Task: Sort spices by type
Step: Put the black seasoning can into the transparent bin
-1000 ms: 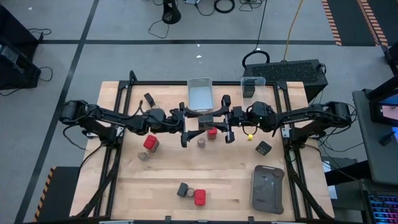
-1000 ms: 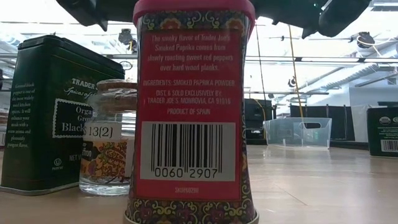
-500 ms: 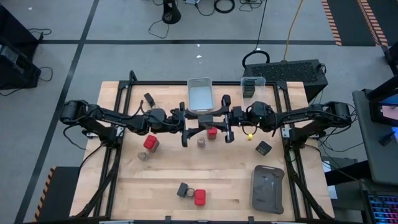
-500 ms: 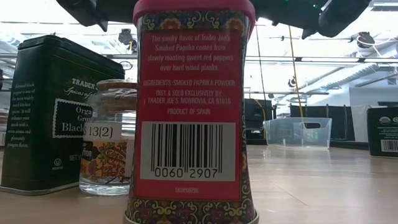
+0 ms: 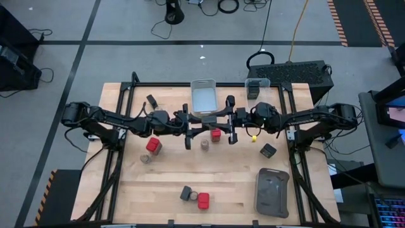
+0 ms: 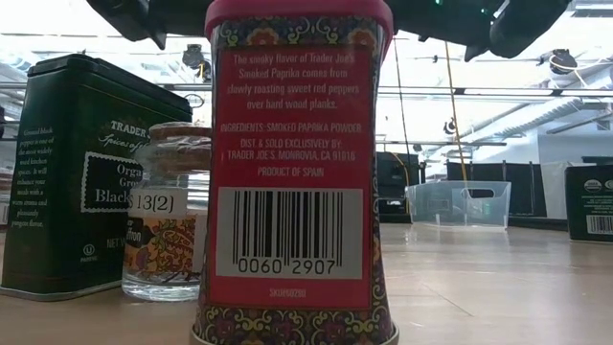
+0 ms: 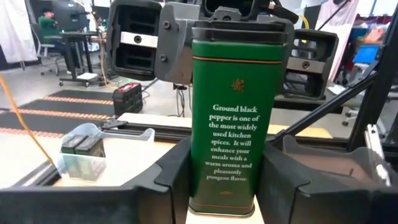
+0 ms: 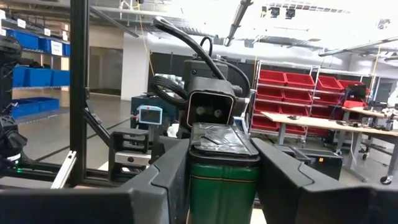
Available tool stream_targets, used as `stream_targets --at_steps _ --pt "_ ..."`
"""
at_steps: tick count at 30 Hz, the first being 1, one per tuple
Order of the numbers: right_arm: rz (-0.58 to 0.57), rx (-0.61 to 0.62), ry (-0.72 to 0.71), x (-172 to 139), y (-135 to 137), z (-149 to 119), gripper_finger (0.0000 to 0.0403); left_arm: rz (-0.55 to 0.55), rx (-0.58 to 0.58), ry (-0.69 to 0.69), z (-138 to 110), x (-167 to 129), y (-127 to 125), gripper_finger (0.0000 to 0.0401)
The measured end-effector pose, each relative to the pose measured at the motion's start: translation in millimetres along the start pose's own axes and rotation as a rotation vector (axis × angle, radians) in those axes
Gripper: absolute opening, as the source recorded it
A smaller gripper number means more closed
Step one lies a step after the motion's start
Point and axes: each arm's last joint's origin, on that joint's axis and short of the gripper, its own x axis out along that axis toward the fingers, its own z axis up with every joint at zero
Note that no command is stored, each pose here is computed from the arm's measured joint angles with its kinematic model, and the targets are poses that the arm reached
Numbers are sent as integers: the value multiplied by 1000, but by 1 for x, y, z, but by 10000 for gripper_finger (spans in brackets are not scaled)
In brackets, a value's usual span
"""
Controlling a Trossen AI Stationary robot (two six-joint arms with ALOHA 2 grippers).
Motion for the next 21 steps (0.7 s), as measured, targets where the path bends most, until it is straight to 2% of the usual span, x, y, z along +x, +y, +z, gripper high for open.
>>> stream_targets --at_steps 4,11,15,21 --pt "7 6 38 -1 -1 -3 160 5 24 2 0 0 0 141" --pt "-6 -2 191 -8 -7 -5 200 40 77 38 -1 -2 2 141" --pt "-7 -3 313 -8 -11 14 229 55 89 82 -2 -5 3 140" --pt "38 -20 612 2 -14 49 260 59 99 156 -8 -7 4 140"
